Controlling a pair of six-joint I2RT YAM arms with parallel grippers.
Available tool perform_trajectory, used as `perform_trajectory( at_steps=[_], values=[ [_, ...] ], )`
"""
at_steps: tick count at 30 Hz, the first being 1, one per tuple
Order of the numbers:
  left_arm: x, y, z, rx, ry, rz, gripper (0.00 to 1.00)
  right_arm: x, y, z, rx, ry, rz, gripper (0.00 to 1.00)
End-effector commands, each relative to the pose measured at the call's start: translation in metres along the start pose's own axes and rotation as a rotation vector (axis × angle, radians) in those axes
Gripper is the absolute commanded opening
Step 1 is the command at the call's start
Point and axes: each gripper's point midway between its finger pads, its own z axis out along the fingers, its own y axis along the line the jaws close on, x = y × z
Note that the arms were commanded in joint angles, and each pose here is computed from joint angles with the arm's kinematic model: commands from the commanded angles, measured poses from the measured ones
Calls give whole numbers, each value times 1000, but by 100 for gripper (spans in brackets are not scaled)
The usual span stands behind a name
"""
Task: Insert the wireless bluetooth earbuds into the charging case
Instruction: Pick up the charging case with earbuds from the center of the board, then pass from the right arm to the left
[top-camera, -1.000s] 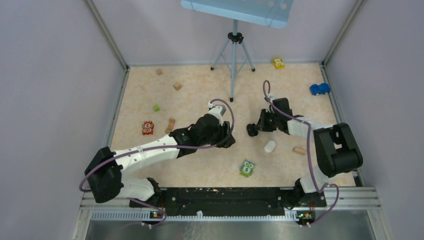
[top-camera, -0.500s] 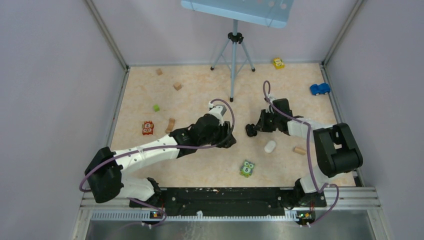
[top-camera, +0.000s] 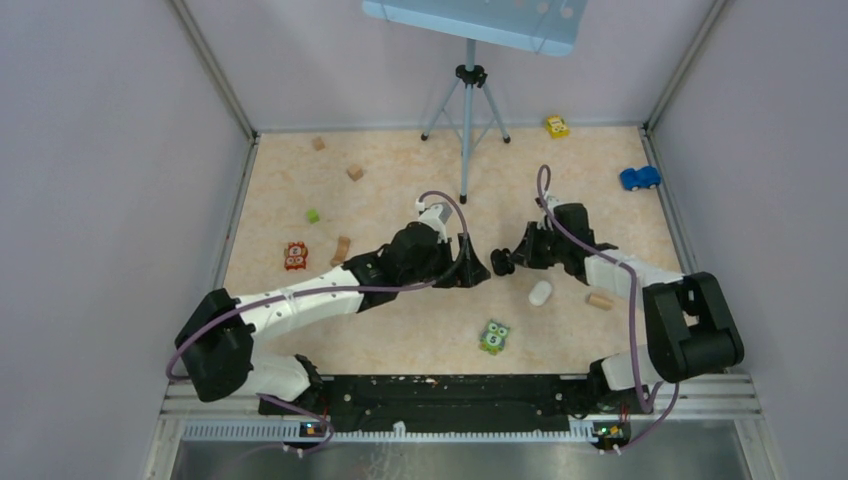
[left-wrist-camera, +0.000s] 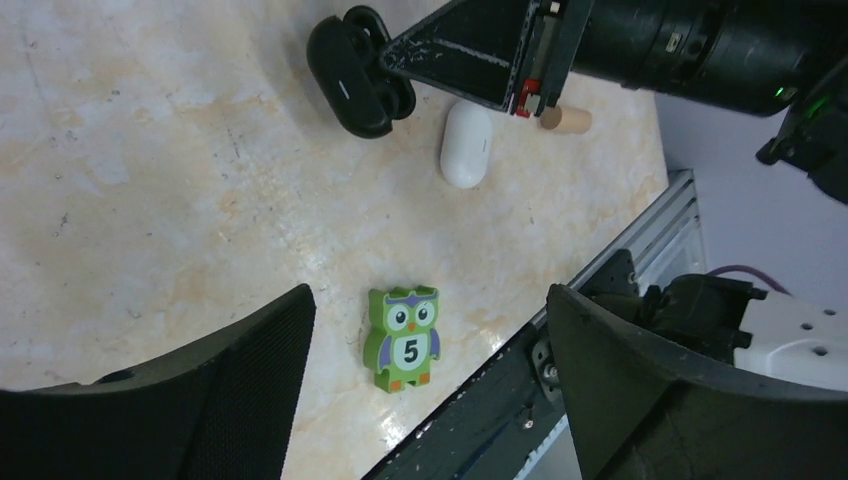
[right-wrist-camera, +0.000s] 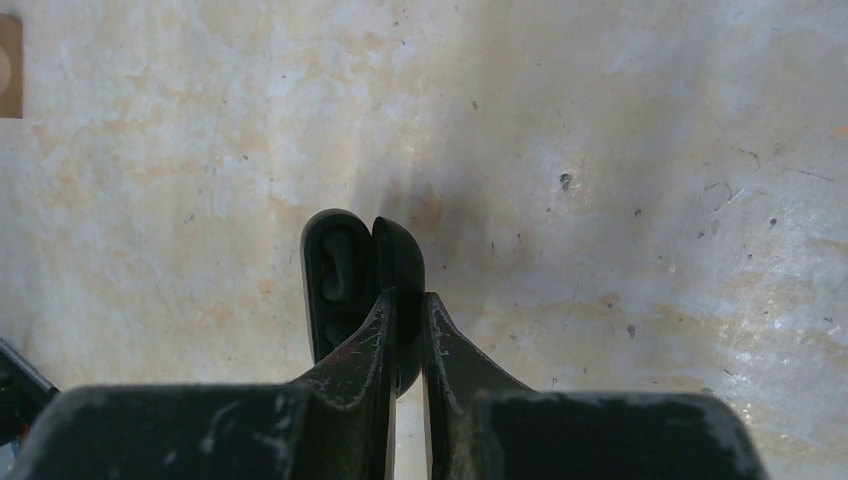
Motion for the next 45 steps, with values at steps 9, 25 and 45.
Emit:
perform_trajectory(
  at_steps=[9,25,45],
  values=[
    [-4,-4,34,184,42,-156,90,-11,24,-17,-90,-91,14,0],
    [-7,-3,69,252,-11,-214,76,-16,42,-34,-127,-111,-14,0],
    [-19,2,93,208,-31,-200,56,-19,51,-41,-148,-116,-27,0]
  ],
)
